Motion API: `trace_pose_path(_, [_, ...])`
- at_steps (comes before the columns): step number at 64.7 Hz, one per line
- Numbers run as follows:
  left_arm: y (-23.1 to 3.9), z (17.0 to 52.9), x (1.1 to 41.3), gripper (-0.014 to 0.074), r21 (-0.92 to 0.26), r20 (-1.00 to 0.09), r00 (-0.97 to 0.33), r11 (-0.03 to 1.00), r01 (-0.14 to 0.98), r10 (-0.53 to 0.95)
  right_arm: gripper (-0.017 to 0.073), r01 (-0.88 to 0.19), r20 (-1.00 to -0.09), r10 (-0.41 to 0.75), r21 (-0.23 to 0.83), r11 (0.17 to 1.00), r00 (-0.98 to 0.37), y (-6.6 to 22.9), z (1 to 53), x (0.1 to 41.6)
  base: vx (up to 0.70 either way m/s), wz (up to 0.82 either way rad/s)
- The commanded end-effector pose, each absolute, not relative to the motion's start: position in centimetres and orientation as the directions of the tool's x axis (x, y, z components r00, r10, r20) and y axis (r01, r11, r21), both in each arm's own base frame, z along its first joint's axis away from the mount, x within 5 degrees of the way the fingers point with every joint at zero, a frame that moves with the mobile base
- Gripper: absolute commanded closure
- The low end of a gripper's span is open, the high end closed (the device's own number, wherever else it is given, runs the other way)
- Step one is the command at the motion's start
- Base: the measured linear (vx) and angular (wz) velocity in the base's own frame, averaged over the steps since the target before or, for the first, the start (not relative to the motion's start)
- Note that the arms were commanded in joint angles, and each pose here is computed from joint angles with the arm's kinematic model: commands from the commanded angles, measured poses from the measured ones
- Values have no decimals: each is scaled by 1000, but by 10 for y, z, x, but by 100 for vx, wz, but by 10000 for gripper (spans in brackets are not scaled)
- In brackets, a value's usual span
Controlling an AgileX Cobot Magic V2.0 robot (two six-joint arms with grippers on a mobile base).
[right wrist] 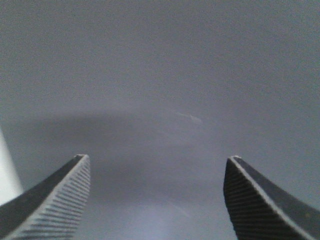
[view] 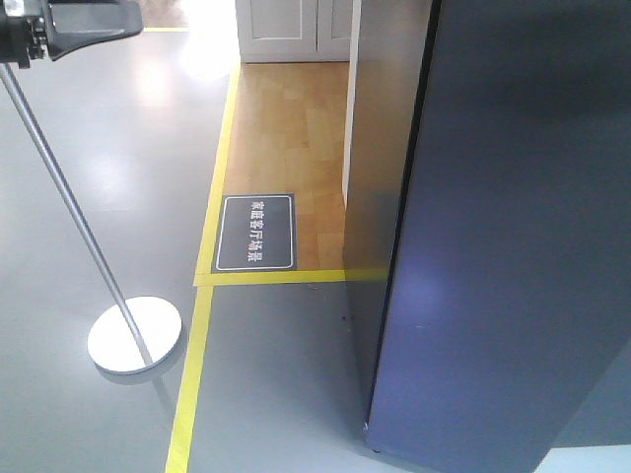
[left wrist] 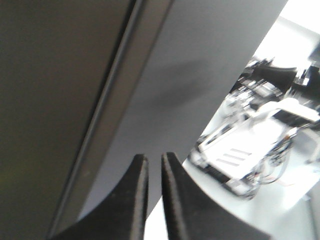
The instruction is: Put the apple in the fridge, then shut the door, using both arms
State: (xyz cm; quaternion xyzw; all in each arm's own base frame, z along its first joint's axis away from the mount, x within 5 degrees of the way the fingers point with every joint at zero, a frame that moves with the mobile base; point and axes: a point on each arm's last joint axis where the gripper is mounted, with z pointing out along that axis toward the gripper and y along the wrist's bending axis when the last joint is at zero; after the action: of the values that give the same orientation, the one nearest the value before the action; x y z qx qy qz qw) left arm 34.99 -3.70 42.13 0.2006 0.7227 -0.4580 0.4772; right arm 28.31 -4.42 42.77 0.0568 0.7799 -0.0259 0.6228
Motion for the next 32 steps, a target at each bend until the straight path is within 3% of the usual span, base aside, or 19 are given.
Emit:
trace_pose_path(1, [-37,448,338,575,-424,-903,-387,521,741,-185,21,154,-995,48,33,987,-92,-52,447,287,0,0])
trace_pose_path(32, [-31,443,346,599,-382,-917,-362,620,685,-166,21,183,-995,61,45,982,-79,-65,414,344,0,0])
